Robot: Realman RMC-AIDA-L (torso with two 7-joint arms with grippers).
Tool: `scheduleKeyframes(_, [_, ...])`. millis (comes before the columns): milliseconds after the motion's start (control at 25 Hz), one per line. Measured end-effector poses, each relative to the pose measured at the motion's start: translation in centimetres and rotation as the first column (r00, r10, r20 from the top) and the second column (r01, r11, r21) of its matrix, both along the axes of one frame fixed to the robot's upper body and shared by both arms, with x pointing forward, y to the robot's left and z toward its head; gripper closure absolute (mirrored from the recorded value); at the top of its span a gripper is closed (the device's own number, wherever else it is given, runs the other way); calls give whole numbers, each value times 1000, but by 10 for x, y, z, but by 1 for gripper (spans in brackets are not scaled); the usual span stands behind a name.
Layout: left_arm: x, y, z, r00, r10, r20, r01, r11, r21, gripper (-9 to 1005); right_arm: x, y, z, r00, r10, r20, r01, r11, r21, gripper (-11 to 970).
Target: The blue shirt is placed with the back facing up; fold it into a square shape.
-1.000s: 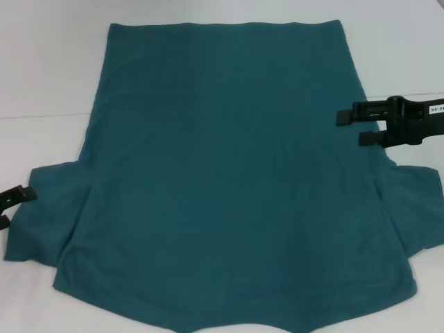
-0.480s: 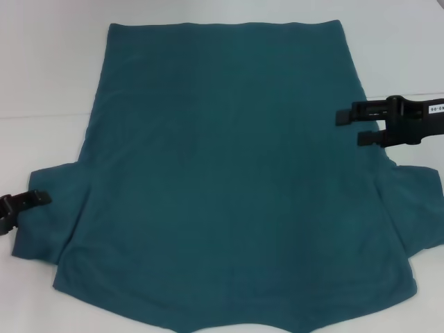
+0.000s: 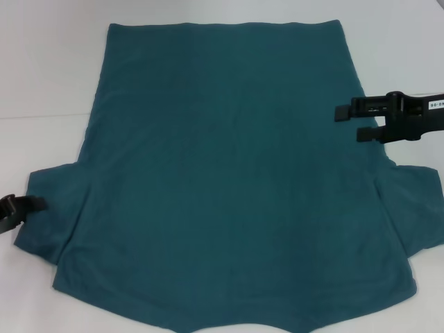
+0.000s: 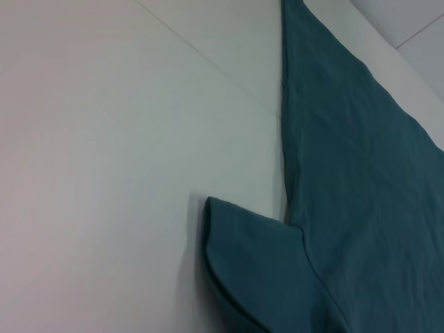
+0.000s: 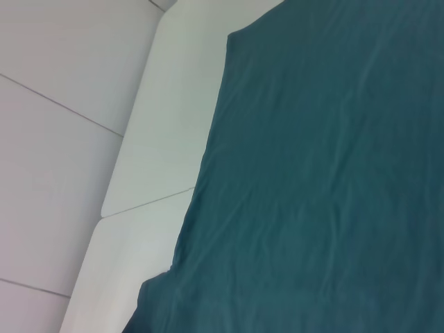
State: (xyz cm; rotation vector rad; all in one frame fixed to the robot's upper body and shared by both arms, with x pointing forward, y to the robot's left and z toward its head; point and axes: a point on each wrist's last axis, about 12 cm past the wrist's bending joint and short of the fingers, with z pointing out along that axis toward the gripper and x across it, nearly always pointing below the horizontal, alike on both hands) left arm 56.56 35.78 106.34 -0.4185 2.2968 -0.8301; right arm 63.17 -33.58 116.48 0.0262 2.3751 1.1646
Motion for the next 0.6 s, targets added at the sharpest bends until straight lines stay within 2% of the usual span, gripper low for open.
scheduleKeyframes(600, [4,-3,1,1000,-20,-16,20,1000,23,978,-2,-2,0,1000,-2,-1,2,1000,6,17])
